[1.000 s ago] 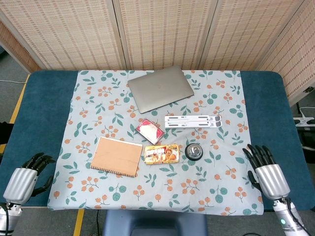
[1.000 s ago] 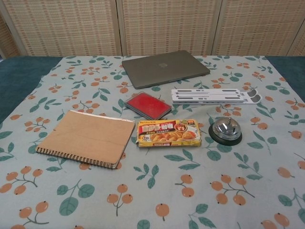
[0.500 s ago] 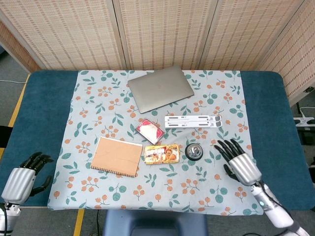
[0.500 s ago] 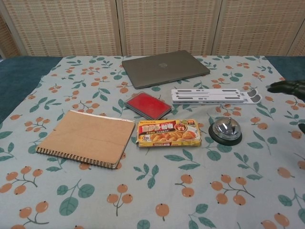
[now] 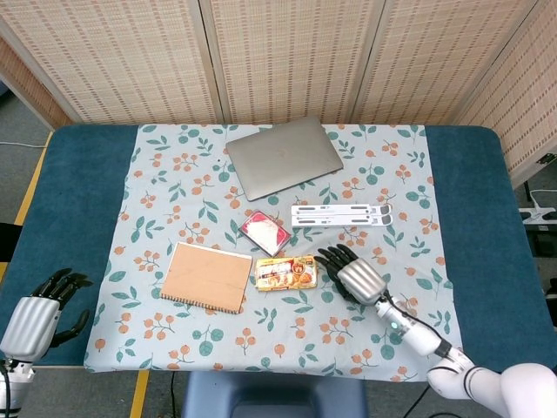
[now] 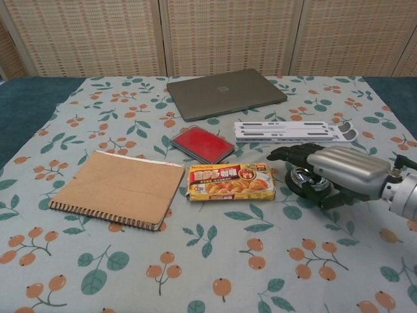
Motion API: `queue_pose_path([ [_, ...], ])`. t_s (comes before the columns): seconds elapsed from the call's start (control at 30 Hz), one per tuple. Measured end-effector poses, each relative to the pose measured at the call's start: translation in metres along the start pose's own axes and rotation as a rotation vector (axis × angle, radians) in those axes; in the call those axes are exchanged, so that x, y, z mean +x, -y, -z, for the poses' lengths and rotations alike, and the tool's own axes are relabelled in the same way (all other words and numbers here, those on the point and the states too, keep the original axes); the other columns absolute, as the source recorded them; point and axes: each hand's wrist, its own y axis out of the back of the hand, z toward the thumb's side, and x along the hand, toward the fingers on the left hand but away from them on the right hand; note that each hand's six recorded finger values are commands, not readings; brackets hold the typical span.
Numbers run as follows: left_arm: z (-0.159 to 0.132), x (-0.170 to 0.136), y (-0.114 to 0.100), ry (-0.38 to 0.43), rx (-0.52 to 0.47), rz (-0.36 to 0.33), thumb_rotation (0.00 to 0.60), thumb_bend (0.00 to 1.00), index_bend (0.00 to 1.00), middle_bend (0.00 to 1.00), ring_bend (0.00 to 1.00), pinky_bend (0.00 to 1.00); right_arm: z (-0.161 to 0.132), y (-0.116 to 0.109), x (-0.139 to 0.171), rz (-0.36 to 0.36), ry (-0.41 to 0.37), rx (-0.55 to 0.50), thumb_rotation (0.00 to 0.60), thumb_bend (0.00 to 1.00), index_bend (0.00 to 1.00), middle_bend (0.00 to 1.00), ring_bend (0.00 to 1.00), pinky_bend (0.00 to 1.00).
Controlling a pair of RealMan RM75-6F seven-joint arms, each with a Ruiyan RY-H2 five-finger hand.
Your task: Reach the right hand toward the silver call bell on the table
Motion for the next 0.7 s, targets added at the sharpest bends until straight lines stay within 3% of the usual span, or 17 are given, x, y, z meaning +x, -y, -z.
queue_pose_path([
  [0.23,0.001,0.000,-0.001,-0.001,-0.003,-0.002,0.600,0.39,0.30,0.25,0.15,0.38,0.008,0.012,-0.001,-0.033,0.030,-0.008,0.600,0.71,0.00,0.00,0.00,0.05],
  [0.33,0.000,0.000,0.000,0.001,0.000,-0.001,0.600,0.39,0.30,0.25,0.15,0.38,0.011,0.007,0.001,-0.015,0.033,-0.009,0.600,0.71,0.00,0.00,0.00,0.05],
  [0.57,0.004,0.001,0.001,-0.010,-0.005,0.003,0.600,0.39,0.30,0.25,0.15,0.38,0.022,-0.037,0.030,0.153,0.035,0.040,0.600,0.71,0.00,0.00,0.00,0.05],
  [0.7,0.006,0.003,0.001,-0.017,-0.006,0.004,0.600,0.39,0.30,0.25,0.15,0.38,0.036,-0.061,0.075,0.227,0.111,0.143,0.600,0.71,0.00,0.00,0.00,0.05],
])
